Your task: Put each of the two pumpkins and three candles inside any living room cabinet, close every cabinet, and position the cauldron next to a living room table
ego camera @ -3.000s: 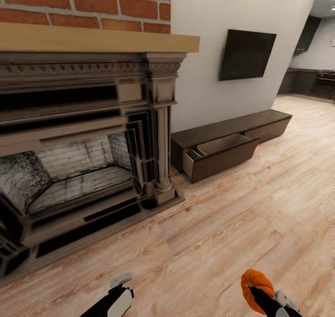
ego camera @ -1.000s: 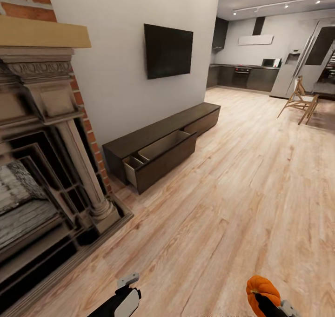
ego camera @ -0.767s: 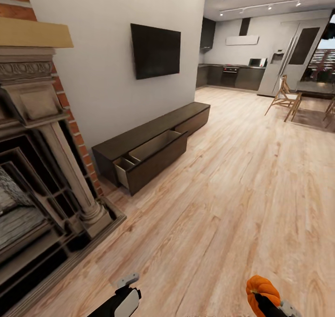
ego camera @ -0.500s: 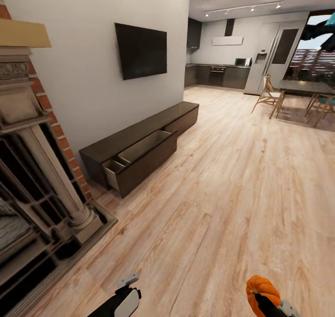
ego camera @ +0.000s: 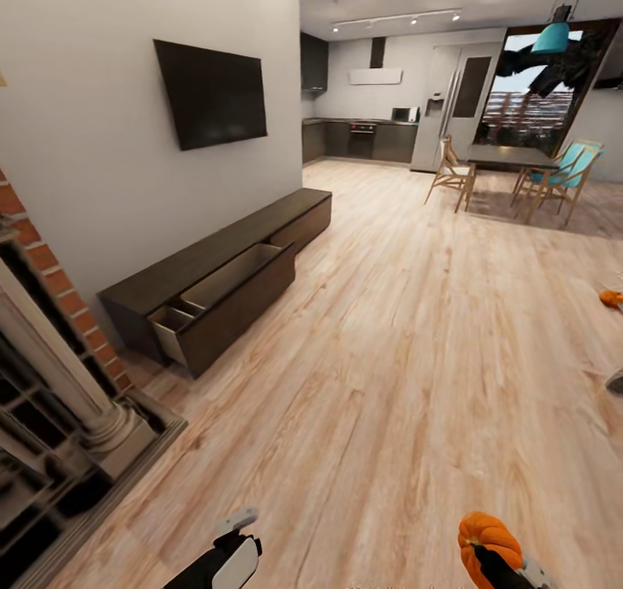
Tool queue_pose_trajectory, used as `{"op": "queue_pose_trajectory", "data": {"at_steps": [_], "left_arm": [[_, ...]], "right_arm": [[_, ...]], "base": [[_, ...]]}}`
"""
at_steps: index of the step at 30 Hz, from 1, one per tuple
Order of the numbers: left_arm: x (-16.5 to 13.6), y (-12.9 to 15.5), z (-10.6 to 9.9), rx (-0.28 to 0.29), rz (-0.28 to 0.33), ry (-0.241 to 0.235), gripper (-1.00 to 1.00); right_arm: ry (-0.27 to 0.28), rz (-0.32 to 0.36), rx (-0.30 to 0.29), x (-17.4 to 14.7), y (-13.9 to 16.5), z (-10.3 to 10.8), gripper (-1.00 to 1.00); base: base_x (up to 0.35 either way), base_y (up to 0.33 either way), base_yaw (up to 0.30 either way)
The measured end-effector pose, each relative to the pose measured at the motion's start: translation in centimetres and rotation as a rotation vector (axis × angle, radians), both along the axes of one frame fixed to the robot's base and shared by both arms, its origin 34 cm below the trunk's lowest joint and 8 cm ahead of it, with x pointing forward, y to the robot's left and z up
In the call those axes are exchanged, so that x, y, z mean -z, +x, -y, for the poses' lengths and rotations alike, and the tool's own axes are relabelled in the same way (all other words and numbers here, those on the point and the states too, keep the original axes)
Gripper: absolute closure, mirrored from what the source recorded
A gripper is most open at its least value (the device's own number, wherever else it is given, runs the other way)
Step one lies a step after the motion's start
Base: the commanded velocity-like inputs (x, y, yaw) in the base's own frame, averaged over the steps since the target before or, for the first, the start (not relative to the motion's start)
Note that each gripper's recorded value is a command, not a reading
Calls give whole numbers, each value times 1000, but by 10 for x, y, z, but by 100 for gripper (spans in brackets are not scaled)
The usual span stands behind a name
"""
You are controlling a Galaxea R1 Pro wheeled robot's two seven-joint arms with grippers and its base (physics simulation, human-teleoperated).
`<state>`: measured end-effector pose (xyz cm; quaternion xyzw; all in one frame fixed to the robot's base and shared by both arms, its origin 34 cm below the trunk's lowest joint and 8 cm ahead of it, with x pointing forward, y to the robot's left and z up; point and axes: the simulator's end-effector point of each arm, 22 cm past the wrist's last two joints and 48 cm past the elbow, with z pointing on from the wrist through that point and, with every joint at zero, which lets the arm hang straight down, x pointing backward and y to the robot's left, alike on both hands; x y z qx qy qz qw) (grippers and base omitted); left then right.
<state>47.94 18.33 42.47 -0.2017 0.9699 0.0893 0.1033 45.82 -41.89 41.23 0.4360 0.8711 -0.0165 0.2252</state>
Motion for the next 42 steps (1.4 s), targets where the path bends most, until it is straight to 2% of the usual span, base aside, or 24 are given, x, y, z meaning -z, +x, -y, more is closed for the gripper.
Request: {"op": "queue_pose_trajectory", "data": {"at_steps": [5, 13, 19, 24, 33, 37, 42], "left_arm": [[2, -2, -7, -16, 12, 19, -100], [4, -5, -16, -31, 26, 42, -100], [6, 2, -8, -10, 62, -1, -100], [5, 8, -11, 13, 96, 17, -100], [5, 8, -12, 15, 101, 20, -100], [6, 6, -13, 15, 95, 23, -100], [6, 7, -15, 8, 111, 32, -100]], "right_arm": [[-1, 0, 0, 0, 0, 1, 100], [-8, 7, 2, -1, 1, 1, 100], [-26, 24, 3, -3, 5, 2, 100], [-51, 45, 7, -6, 9, 6, 100], [-59, 47, -9, -7, 10, 5, 100], [-65, 50, -1, -8, 10, 11, 100], [-57, 49, 3, -7, 10, 6, 100]], "base": [[94, 0, -281], [330, 0, -281], [350, 0, -261], [350, 0, -49], [350, 0, -2], [350, 0, 0], [350, 0, -66]]}}
